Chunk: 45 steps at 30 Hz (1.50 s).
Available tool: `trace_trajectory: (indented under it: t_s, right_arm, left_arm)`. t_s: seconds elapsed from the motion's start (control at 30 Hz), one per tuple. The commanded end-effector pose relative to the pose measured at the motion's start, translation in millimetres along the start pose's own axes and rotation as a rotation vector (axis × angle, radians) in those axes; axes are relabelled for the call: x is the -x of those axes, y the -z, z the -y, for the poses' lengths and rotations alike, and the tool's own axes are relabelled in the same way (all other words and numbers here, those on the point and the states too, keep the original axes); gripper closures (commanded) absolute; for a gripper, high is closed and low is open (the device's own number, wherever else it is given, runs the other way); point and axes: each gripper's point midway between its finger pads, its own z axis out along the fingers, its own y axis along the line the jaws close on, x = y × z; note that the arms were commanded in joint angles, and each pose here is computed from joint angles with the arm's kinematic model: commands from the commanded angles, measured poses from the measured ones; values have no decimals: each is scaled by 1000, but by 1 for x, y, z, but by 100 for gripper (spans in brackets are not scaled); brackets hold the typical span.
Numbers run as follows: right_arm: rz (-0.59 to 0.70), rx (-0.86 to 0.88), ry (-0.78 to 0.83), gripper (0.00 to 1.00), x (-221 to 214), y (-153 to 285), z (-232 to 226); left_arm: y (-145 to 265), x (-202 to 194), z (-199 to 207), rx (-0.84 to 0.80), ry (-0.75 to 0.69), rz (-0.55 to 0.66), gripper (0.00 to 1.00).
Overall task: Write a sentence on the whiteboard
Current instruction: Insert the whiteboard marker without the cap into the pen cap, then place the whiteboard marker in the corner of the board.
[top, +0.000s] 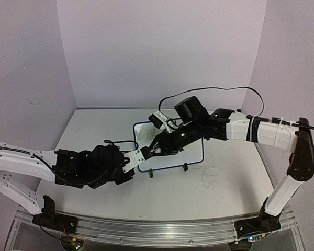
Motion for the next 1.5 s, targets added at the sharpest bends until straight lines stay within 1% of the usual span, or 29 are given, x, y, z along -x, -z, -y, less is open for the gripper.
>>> trace_trajectory:
  t_s: [0.0, 0.07, 0.1, 0.13, 0.17, 0.23, 0.3, 0.37, 0.43, 0.47, 0.57, 0.67, 0.73, 0.8, 0.9, 1.07, 1.17, 1.37, 1.47]
  right_arm:
    - [250, -62, 110, 37, 39, 76, -18]
    - [389, -144, 156, 16, 56, 121, -22]
    - [475, -200, 180, 9, 64, 149, -27]
    - [551, -249, 198, 5, 68, 173, -31]
    - [627, -300, 216, 2, 71, 198, -35]
    - [804, -370, 253, 2, 72, 252, -49]
    - [911, -435, 262, 2, 70, 280, -48]
    - [959, -489, 253, 2, 68, 294, -43]
    - [946, -498, 254, 2, 68, 290, -40]
    - [929, -492, 251, 2, 66, 284, -37]
    - [882, -467, 245, 2, 63, 267, -31]
    - [865, -459, 239, 2, 64, 260, -28]
    - [851, -431, 248, 2, 62, 255, -31]
    - [854, -431, 247, 2, 60, 256, -30]
    - [862, -445, 244, 2, 59, 258, -28]
    - [873, -456, 255, 2, 56, 263, -29]
    - [871, -459, 259, 2, 55, 263, -28]
    - [875, -486, 257, 2, 54, 265, -23]
    - [875, -492, 256, 2, 54, 265, -22]
  left_arm:
    - [15, 26, -10, -4, 210, 105, 100]
    - [15, 17, -10, 2, 247, 82, 100]
    - [16, 12, -12, 13, 268, 72, 100]
    - [16, 8, -18, 36, 296, 60, 100]
    - [17, 4, -23, 54, 330, 51, 100]
    - [19, -2, -39, 81, 435, 43, 100]
    - [18, -18, -70, 142, 613, 20, 100]
    - [14, -47, -108, 202, 841, -42, 100]
    - [17, -68, -130, 237, 1032, -84, 100]
    - [18, -77, -136, 255, 1082, -111, 100]
    - [8, -112, -142, 273, 1148, -242, 100]
    - [-15, -151, -123, 202, 1179, -395, 100]
    - [-25, -181, -112, 216, 1188, -491, 100]
    - [-34, -203, -100, 227, 1173, -572, 100]
    - [-48, -222, -82, 223, 1177, -646, 100]
    - [-61, -247, -66, 232, 1138, -747, 100]
    - [-64, -254, -62, 242, 1132, -773, 100]
    - [-69, -263, -48, 208, 1122, -823, 100]
    - [-68, -268, -47, 214, 1106, -838, 96]
